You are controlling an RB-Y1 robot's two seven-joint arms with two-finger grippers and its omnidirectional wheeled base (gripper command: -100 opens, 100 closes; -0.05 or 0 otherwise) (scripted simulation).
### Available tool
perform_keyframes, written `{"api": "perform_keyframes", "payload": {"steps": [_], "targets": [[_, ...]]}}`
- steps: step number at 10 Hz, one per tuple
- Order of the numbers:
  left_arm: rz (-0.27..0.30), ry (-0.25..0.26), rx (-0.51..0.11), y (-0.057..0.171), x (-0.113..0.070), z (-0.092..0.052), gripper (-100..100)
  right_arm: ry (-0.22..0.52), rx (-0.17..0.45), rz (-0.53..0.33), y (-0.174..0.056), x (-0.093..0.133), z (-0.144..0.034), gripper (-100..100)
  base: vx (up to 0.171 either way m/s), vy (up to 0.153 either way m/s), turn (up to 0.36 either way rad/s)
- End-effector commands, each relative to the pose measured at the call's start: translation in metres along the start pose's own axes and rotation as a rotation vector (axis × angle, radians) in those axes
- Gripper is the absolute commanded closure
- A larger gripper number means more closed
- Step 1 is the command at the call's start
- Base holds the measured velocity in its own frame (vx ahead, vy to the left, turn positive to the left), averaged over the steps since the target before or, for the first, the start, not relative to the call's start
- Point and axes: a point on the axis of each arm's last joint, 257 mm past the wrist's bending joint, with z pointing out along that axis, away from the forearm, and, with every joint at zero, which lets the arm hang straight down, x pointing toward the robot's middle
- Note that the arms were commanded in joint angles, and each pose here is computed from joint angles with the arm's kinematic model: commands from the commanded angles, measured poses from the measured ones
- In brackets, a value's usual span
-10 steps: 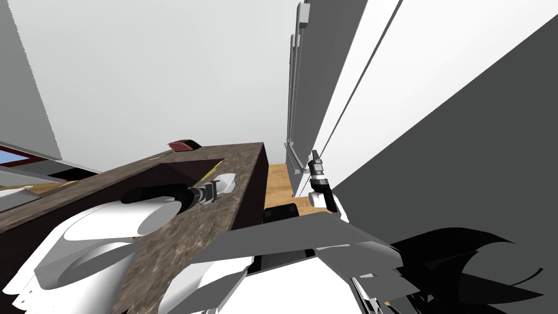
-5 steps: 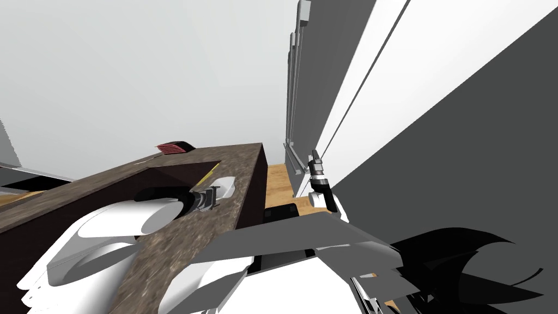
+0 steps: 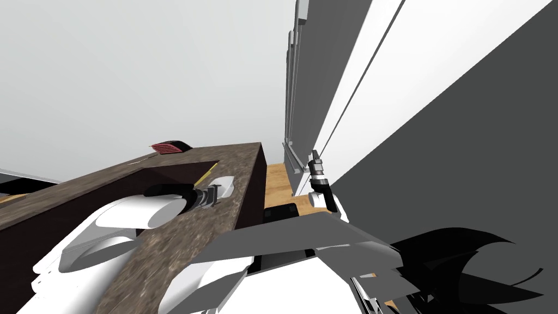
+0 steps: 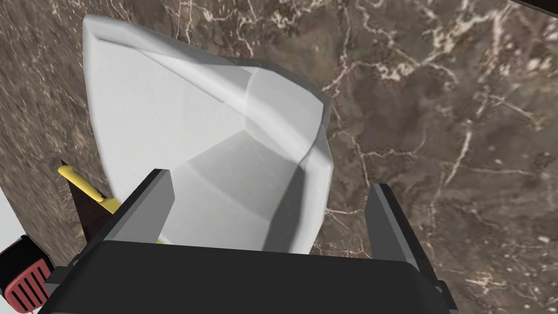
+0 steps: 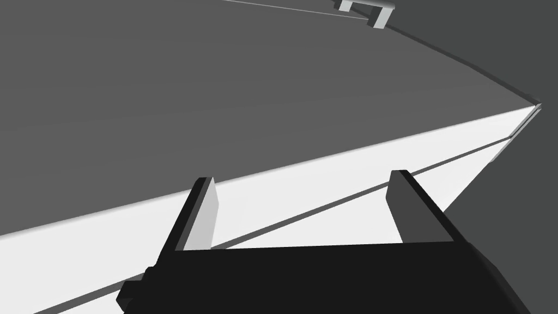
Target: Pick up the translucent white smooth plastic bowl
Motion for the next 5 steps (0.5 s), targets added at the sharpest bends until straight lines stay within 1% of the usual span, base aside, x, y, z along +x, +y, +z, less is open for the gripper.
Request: {"api": "perform_keyframes", "payload": {"steps": [1,2,3,4,5], "targets": [[-0.015,0.006,-0.016,-0.001,-0.001,0.009,-100,0.000,0.000,0.000,0.000,0.000,0.000,0,-0.047,-0.019,-0.052],[0.003,-0.001,0.007,-0.009,-0.002,0.006,-100,0.000,0.000,0.000,0.000,0.000,0.000,0,-0.035,-0.012,-0.023],[-0.019,0.004,-0.019,-0.005,-0.003,0.015,-100,0.000,0.000,0.000,0.000,0.000,0.000,0,-0.044,-0.018,-0.038],[-0.001,-0.001,0.007,-0.014,-0.005,0.012,-100,0.000,0.000,0.000,0.000,0.000,0.000,0,-0.041,-0.015,-0.032],[-0.026,0.003,-0.019,-0.010,-0.007,0.021,-100,0.000,0.000,0.000,0.000,0.000,0.000,0,-0.036,-0.015,-0.060]]}}
